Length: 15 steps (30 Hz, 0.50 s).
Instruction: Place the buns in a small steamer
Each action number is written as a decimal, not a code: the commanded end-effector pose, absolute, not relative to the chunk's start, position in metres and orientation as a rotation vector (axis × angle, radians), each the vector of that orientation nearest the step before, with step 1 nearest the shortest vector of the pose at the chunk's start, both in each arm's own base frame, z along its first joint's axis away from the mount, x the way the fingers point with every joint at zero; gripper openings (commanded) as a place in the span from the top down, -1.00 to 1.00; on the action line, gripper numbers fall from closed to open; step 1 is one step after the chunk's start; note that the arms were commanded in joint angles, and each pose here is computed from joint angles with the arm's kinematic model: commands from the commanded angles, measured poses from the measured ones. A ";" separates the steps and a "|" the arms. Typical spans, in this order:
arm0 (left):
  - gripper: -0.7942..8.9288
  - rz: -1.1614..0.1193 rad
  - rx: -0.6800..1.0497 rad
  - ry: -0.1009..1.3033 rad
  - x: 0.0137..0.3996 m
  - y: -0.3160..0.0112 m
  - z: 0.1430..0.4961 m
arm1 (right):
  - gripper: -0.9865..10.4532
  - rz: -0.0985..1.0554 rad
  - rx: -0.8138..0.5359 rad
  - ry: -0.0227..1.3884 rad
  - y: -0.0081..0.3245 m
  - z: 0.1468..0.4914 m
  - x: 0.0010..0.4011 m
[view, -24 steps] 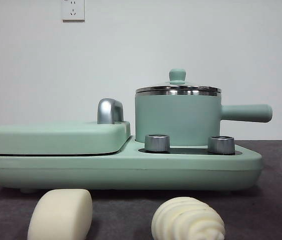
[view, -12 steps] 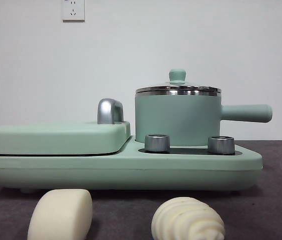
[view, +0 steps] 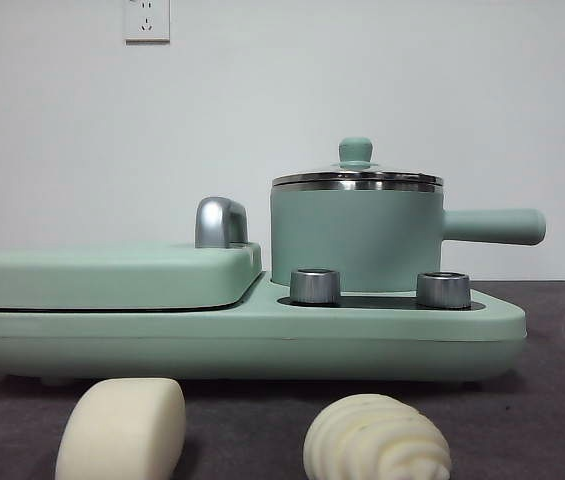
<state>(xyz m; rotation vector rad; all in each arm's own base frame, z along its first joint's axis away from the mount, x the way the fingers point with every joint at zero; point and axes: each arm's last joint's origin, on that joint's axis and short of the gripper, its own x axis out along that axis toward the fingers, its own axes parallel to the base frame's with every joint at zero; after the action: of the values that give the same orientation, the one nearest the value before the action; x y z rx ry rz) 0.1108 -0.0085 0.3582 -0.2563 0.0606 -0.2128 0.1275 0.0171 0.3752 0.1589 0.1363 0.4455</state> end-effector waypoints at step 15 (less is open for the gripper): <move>0.80 -0.552 0.061 0.447 0.178 -0.032 0.374 | 0.81 0.609 -0.197 0.335 0.039 0.367 0.153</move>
<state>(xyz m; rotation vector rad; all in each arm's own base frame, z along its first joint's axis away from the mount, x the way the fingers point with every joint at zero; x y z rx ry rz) 0.1774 -0.0306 0.3677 -0.0271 0.4862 -0.5166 0.1532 0.0383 0.3617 -0.1329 0.3686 0.5970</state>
